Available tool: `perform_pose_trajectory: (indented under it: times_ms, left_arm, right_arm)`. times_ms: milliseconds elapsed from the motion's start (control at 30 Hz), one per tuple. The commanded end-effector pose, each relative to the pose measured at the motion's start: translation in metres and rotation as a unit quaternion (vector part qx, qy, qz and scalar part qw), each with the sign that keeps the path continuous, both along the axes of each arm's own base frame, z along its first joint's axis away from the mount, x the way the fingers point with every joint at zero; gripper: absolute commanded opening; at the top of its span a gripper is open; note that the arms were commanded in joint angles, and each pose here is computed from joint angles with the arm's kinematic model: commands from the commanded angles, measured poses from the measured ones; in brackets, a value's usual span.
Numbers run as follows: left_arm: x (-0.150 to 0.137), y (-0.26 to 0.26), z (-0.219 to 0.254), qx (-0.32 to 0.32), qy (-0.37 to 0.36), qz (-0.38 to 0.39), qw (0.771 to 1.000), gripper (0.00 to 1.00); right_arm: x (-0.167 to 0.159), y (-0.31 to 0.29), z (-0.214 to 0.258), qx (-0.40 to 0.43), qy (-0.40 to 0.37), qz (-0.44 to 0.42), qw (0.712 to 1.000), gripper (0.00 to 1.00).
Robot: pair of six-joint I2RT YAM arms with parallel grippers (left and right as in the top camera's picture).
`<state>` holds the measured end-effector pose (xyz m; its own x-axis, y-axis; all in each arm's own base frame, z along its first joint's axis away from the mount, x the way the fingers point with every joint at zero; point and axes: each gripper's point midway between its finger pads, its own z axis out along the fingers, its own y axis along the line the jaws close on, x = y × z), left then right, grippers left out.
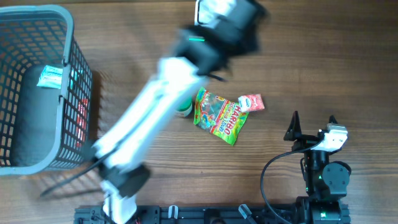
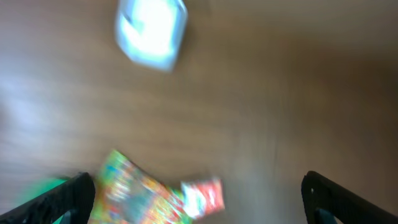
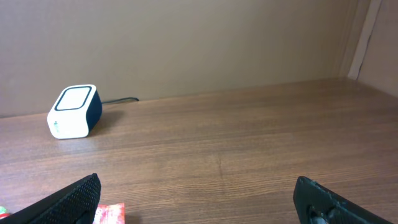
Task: Scan the item barcode
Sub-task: 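Place the pink candy pack right of the Haribo bag, then reach into the basket and grasp the mint-green Zappy wipes pack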
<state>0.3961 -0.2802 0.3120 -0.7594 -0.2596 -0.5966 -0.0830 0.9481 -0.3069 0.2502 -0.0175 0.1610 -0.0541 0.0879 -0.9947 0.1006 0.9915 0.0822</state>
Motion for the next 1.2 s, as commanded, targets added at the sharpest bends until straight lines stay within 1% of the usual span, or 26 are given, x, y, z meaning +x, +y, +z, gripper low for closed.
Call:
perform_pose_trajectory:
  times_ms: [0,33,100,133,200,233,300,333,367,467,500,533,567,600,633,667,767,1000,1167]
  left_arm:
    - [-0.015,0.156,0.115,0.006,-0.120,0.153,0.981,1.00]
    - [-0.030,0.207,0.132,-0.003,-0.132,0.221,0.966,1.00]
    - [-0.054,0.278,0.143,-0.018,-0.135,0.329,0.934,1.00]
    - [-0.070,0.316,0.142,-0.027,-0.128,0.391,0.911,1.00]
    - [-0.098,0.371,0.128,-0.037,-0.090,0.478,0.873,1.00]
    - [-0.105,0.389,0.119,-0.038,-0.071,0.503,0.861,1.00]
    - [-0.110,0.420,0.095,-0.033,-0.032,0.539,0.841,1.00]
    - [-0.108,0.436,0.079,-0.028,-0.010,0.553,0.833,1.00]
    - [-0.106,0.443,0.069,-0.025,0.003,0.557,0.830,1.00]
    - [-0.096,0.471,0.014,-0.015,0.055,0.582,0.811,1.00]
    - [-0.087,0.478,-0.011,-0.013,0.066,0.585,0.808,1.00]
    - [-0.079,0.479,-0.027,-0.014,0.071,0.577,0.813,1.00]
    - [-0.065,0.479,-0.045,-0.018,0.070,0.554,0.830,1.00]
    - [-0.049,0.476,-0.061,-0.025,0.066,0.520,0.851,1.00]
    - [-0.037,0.473,-0.074,-0.034,0.060,0.495,0.866,1.00]
    - [-0.025,0.471,-0.091,-0.044,0.053,0.478,0.876,1.00]
    - [-0.013,0.476,-0.122,-0.047,0.047,0.479,0.876,1.00]
    - [0.020,0.491,-0.186,-0.045,0.070,0.479,0.874,1.00]
    - [0.031,0.496,-0.229,-0.043,0.095,0.479,0.872,1.00]
  right_arm:
    - [0.000,0.003,0.000,-0.004,0.000,0.009,1.000,1.00]
    - [0.000,0.003,0.000,-0.004,0.000,0.009,1.000,0.99]
    - [0.000,0.003,0.000,-0.004,0.000,0.009,1.000,1.00]
    - [0.000,0.003,0.000,-0.004,0.000,0.009,1.000,1.00]
    - [0.000,0.003,0.000,-0.004,0.000,0.009,1.000,1.00]
    - [0.000,0.003,0.000,-0.004,0.000,0.009,1.000,1.00]
    - [0.000,0.003,0.000,-0.004,0.000,0.009,1.000,1.00]
    - [0.000,0.003,0.000,-0.004,0.000,0.009,1.000,1.00]
    - [0.000,0.003,0.000,-0.004,0.000,0.009,1.000,1.00]
    - [0.000,0.003,0.000,-0.004,0.000,0.009,1.000,1.00]
    - [0.000,0.003,0.000,-0.004,0.000,0.009,1.000,1.00]
    - [0.000,0.003,0.000,-0.004,0.000,0.009,1.000,1.00]
    - [0.000,0.003,0.000,-0.004,0.000,0.009,1.000,1.00]
    - [0.000,0.003,0.000,-0.004,0.000,0.009,1.000,1.00]
    - [0.000,0.003,0.000,-0.004,0.000,0.009,1.000,1.00]
    - [0.000,0.003,0.000,-0.004,0.000,0.009,1.000,1.00]
    - [0.000,0.003,0.000,-0.004,0.000,0.009,1.000,1.00]
    - [0.000,0.003,0.000,-0.004,0.000,0.009,1.000,1.00]
    - [0.000,0.003,0.000,-0.004,0.000,0.009,1.000,1.00]
